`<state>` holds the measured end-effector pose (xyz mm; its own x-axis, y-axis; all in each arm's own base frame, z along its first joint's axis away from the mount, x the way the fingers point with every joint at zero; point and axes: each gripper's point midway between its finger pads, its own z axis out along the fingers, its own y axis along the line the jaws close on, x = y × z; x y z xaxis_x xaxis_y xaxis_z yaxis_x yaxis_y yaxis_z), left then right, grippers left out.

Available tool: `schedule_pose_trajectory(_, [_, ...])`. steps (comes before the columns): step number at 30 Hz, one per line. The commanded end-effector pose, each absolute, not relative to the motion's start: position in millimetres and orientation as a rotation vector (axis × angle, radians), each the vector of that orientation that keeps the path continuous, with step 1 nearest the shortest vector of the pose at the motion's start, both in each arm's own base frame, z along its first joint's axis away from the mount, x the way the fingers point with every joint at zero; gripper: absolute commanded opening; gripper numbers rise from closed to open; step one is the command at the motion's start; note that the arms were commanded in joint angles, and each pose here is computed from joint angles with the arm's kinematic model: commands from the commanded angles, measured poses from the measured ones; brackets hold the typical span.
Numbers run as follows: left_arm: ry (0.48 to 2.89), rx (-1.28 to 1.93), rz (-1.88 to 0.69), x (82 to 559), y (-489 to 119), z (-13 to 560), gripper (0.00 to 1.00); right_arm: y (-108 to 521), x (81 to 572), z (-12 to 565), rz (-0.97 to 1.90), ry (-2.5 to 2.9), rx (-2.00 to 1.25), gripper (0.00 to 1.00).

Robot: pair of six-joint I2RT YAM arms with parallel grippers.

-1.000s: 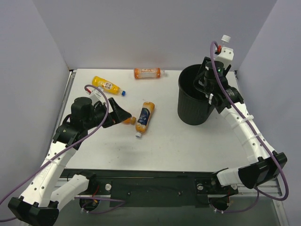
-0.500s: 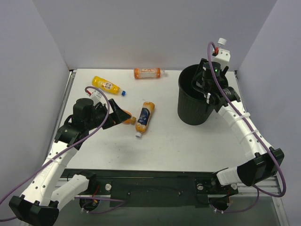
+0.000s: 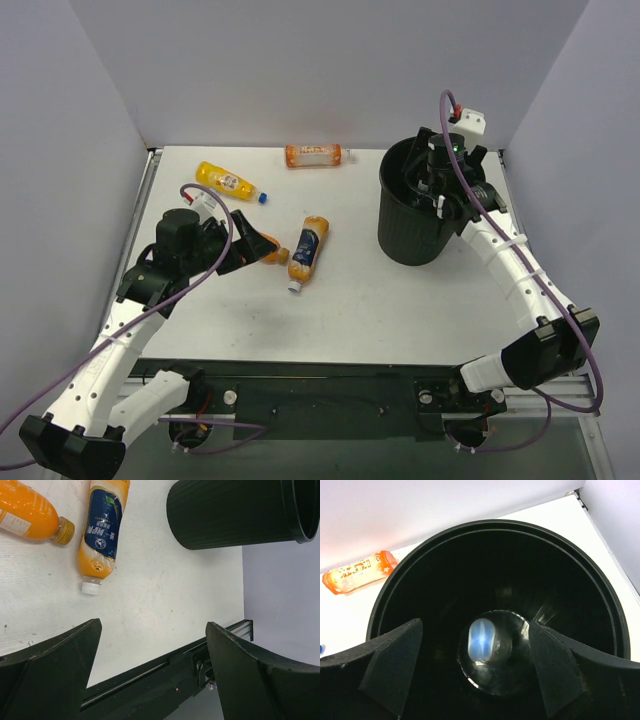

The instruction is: Put the plastic bottles in the bin

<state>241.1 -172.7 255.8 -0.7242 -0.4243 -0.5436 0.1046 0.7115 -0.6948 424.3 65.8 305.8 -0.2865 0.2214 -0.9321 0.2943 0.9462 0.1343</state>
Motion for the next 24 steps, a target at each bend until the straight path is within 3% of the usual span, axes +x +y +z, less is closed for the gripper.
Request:
schedule_pose_trajectory(1, [2.209, -0.283, -0.879, 249.3, -164.3, 249.8, 0.97, 60.9, 416.7, 336.7, -0.048, 1.83, 0.394, 0.82])
schedule_pose_trajectory(12, [2.585, -0.555, -0.533, 265.3, -131.4, 144.4, 0.97, 84.0, 353.3, 361.8, 0.065, 1.8, 0.238, 0.82])
schedule_pose_trajectory(16, [2.613, -0.429, -0.23, 273.1, -132.0, 141.1, 0.97, 118.4, 326.6, 350.6, 0.15, 1.842, 0.102, 0.82])
schedule_pose_trajectory(19, [2.589, -0.654, -0.13, 280.3, -120.5, 134.5, 0.97, 136.3, 309.2, 323.8, 0.22, 1.891, 0.078, 0.82])
schedule_pose_trajectory(24, [2.391, -0.914, -0.341, 311.6, -135.4, 126.0, 0.97, 132.0, 300.7, 294.1, 0.22, 1.912, 0.152, 0.82])
